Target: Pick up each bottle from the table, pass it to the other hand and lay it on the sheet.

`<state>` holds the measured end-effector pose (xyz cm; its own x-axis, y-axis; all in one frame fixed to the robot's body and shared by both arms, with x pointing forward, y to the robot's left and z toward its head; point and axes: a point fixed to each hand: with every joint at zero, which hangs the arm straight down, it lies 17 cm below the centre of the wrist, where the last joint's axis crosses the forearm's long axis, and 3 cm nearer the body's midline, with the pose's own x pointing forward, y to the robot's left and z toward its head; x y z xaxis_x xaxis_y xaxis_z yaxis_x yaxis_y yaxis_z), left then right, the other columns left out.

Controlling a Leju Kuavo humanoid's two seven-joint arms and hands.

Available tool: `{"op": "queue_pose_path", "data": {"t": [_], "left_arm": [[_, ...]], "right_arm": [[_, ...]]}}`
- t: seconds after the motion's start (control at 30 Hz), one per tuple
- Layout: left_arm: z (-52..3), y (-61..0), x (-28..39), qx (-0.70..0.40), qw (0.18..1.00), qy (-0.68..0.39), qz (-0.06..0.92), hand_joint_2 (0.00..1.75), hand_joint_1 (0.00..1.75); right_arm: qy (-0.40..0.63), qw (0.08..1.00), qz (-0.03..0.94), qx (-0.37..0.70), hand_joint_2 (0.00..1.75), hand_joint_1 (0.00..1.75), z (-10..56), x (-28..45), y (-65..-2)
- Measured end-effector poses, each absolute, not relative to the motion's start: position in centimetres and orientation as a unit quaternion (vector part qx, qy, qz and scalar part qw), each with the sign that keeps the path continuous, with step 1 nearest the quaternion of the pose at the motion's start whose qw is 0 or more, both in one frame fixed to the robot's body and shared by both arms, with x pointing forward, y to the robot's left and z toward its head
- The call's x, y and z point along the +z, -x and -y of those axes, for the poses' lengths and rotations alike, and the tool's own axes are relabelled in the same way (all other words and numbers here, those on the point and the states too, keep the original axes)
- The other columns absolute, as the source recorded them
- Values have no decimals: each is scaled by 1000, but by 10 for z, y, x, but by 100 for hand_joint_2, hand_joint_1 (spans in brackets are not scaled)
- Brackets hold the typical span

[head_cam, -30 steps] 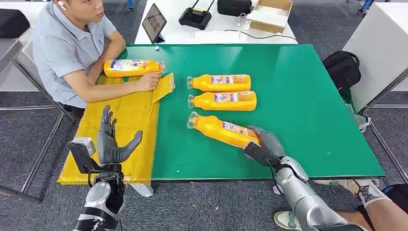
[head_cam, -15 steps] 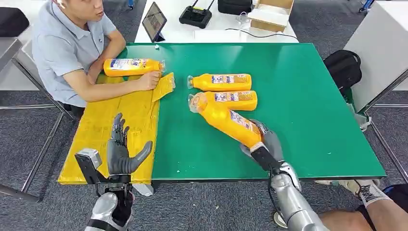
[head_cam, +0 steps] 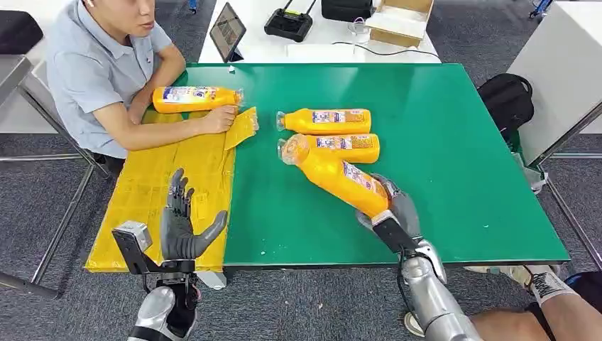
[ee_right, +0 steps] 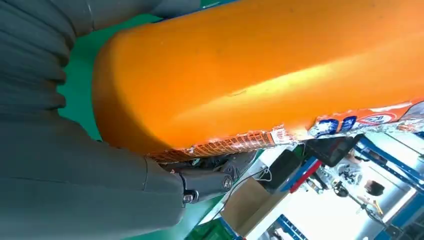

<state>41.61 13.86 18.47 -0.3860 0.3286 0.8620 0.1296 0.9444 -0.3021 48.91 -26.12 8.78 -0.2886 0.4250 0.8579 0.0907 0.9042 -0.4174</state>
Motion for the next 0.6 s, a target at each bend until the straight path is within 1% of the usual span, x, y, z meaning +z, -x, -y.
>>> {"op": "queue_pose_path", "data": {"t": [0.13,0.33,0.47,0.6], "left_arm": [[-126,-405,176,118,551,193,803,175,0],[-98,-377,175,110,550,254,788,175,0],[-81,-368,180,94,549,280,782,175,0],[-66,-364,184,75,550,296,777,175,0]], "right_arm": [[160,565,801,117,175,175,263,97,-481],[149,552,814,105,175,175,248,108,-467],[131,541,818,142,175,175,203,106,-458],[89,532,828,153,175,175,151,115,-452]]}}
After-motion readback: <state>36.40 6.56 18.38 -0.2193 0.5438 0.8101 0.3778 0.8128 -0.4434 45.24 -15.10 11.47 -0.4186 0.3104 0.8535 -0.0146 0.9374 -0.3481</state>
